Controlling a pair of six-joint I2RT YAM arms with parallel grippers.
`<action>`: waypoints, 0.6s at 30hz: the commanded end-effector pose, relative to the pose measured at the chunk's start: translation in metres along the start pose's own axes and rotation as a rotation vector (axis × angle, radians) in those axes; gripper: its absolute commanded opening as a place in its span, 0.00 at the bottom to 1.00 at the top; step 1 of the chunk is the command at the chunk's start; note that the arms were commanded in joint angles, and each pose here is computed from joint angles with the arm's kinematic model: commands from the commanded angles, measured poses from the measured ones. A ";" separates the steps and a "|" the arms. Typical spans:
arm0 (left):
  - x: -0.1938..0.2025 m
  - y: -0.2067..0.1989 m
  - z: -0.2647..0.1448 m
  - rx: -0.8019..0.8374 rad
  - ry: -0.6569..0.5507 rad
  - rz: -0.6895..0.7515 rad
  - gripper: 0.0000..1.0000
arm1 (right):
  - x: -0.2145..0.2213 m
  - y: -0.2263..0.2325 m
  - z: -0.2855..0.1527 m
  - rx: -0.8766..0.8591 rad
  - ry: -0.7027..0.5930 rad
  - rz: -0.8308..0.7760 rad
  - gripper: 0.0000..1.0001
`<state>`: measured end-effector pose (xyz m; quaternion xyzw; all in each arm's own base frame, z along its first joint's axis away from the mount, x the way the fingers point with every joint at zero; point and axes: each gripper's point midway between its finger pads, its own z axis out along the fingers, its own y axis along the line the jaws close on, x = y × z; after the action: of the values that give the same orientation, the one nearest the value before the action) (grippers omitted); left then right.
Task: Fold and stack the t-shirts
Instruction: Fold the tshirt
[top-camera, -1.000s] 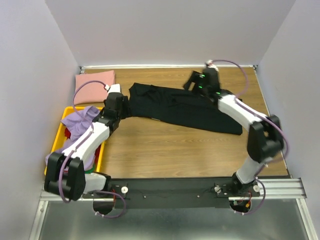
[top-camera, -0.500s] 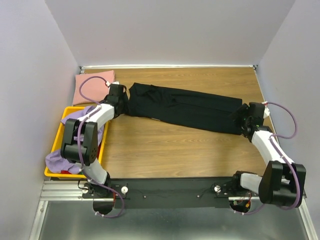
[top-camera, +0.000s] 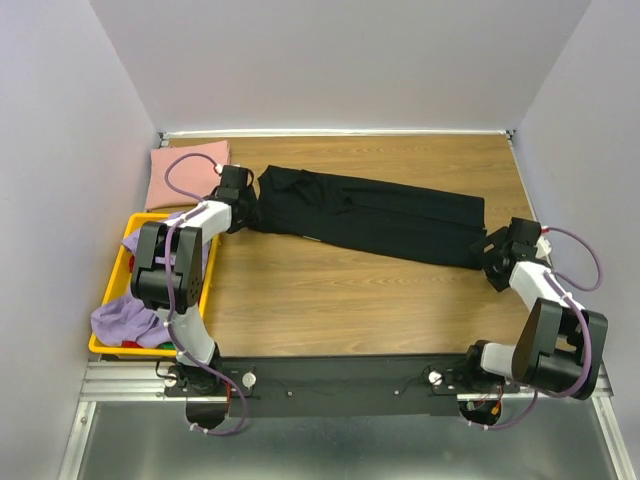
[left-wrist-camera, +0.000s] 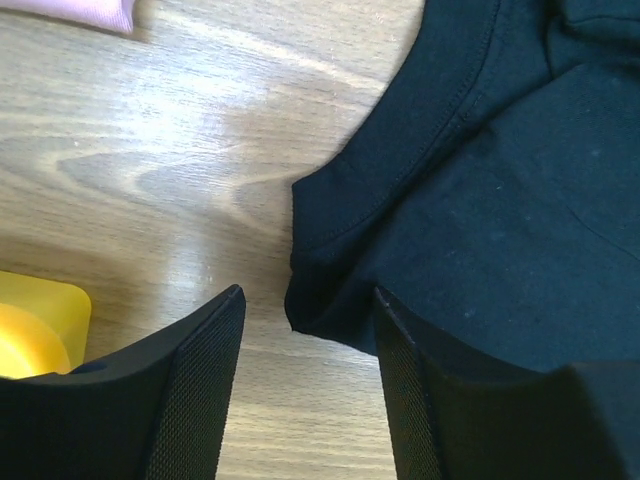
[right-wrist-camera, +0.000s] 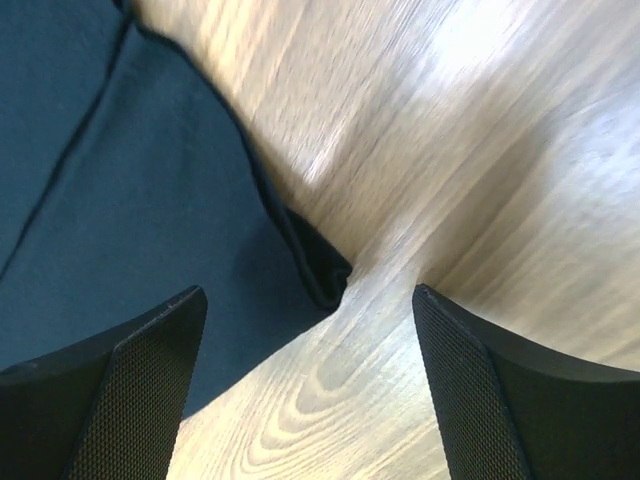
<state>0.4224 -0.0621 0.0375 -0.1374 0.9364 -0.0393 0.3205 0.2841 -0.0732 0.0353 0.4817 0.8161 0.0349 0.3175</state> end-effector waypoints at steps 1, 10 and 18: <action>-0.005 -0.005 0.003 0.032 -0.004 -0.006 0.59 | 0.015 0.009 0.007 -0.073 0.072 0.010 0.88; -0.006 -0.005 0.004 0.046 -0.004 -0.011 0.46 | 0.028 0.007 0.017 -0.078 0.107 0.052 0.66; -0.002 -0.005 0.005 0.051 0.004 -0.012 0.44 | 0.031 0.000 0.017 -0.059 0.104 0.061 0.56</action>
<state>0.4247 -0.0656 0.0378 -0.1351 0.9358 -0.0564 0.3208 0.3029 -0.0586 0.0257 0.4821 0.8077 0.0979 0.3248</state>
